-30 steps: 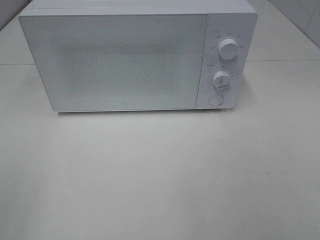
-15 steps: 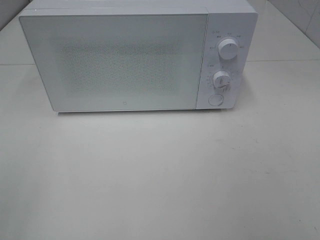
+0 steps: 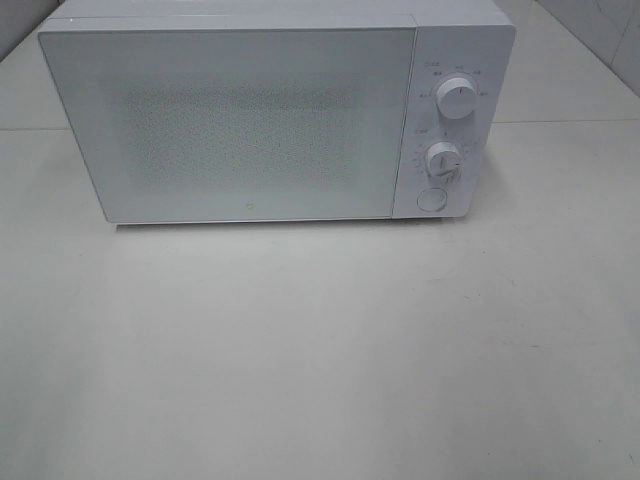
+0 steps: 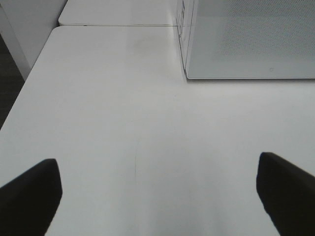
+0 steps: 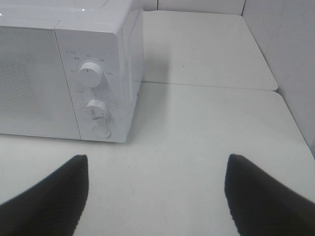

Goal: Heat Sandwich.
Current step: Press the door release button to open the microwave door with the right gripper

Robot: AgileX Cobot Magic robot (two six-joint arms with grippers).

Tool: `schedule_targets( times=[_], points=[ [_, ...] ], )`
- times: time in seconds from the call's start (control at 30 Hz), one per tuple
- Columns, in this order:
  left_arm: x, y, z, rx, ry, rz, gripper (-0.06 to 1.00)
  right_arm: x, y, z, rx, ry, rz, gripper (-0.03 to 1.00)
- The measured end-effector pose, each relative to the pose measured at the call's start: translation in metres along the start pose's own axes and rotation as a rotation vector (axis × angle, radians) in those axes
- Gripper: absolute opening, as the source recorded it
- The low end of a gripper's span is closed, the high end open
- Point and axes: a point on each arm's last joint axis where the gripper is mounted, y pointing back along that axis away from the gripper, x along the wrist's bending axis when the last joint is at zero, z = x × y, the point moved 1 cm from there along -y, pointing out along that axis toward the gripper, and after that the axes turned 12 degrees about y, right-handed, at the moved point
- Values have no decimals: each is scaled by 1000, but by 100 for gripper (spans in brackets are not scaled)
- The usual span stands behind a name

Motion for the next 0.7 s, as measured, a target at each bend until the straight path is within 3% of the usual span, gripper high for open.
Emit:
schedule_targets(
  times=[0.7],
  points=[
    [0,0,0,0,0,0,99,11,-98,19,33,-10,64,75]
  ],
)
